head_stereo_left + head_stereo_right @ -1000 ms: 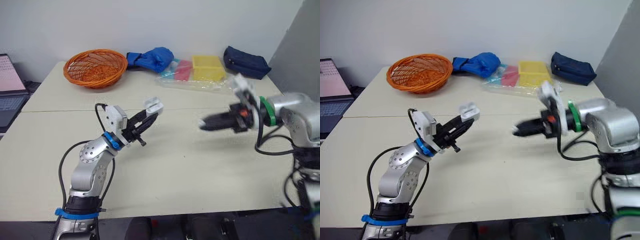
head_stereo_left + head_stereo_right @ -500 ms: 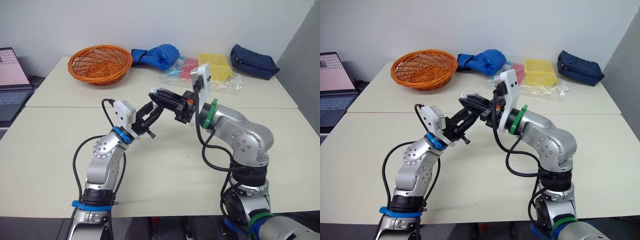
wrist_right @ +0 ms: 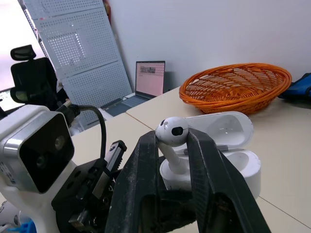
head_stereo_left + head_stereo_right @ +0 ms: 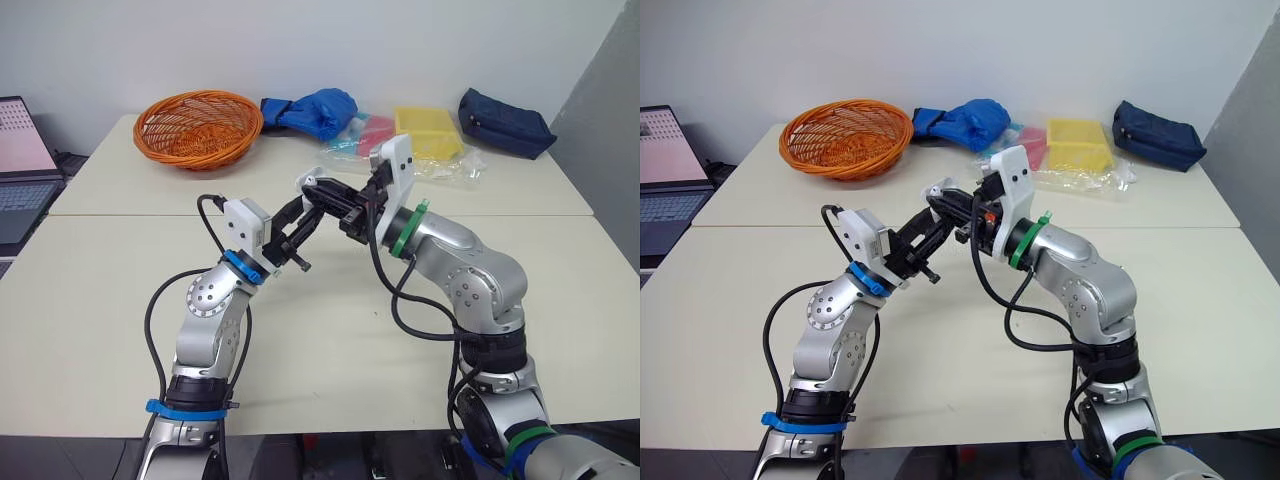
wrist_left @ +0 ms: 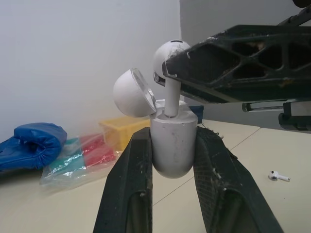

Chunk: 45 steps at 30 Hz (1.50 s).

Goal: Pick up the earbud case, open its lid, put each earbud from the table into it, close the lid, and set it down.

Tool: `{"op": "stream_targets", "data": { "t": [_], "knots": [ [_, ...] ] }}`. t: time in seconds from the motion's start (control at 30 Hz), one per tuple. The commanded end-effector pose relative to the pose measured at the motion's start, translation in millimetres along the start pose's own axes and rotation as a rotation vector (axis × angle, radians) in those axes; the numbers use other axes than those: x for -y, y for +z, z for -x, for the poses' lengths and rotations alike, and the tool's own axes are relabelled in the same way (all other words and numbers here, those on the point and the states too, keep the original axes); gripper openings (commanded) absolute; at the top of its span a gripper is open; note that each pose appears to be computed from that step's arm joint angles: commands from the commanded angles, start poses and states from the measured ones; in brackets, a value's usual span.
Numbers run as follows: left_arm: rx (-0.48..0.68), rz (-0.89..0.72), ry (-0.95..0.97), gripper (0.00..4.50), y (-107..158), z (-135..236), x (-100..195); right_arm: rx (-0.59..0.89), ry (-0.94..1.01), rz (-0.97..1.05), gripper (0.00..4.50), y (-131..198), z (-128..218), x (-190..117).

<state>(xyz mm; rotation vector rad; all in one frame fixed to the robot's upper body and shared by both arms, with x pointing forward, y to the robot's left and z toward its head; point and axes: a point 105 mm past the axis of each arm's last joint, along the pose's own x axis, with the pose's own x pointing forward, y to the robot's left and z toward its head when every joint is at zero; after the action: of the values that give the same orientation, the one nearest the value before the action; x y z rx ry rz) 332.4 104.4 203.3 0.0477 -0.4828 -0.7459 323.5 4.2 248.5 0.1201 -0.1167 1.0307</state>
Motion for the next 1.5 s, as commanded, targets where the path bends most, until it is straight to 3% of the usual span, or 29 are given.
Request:
{"op": "stream_targets", "data": {
  "t": [0.03, 0.57, 0.77, 1.03, 1.17, 1.27, 1.4, 1.5],
  "knots": [
    [0.047, -0.032, -0.009, 0.78, 13, -4, 0, 0.012, -0.017, 0.026, 0.42, 2, 2, 1],
    [0.059, -0.03, -0.015, 0.78, 16, -5, 2, -0.029, -0.03, 0.063, 0.42, -7, -2, 3],
    [0.061, -0.027, -0.017, 0.78, 17, -5, 3, -0.029, -0.036, 0.072, 2.49, -6, -1, 5],
    [0.06, -0.018, -0.016, 0.78, 17, -6, 2, -0.004, -0.031, 0.091, 2.49, -1, 1, 6],
    [0.036, -0.002, 0.008, 0.78, 11, -1, -4, 0.129, 0.144, 0.091, 2.49, 29, 18, -17],
    [0.027, -0.004, 0.011, 0.78, 10, 2, -7, 0.126, 0.214, 0.094, 2.49, 39, 31, -22],
    [0.002, -0.021, 0.018, 0.78, 9, 14, -15, -0.018, 0.058, 0.186, 2.49, 55, 69, 27],
    [-0.013, -0.028, 0.016, 0.78, 9, 20, -18, -0.206, -0.222, 0.253, 2.49, 32, 104, 93]
  ]
}}
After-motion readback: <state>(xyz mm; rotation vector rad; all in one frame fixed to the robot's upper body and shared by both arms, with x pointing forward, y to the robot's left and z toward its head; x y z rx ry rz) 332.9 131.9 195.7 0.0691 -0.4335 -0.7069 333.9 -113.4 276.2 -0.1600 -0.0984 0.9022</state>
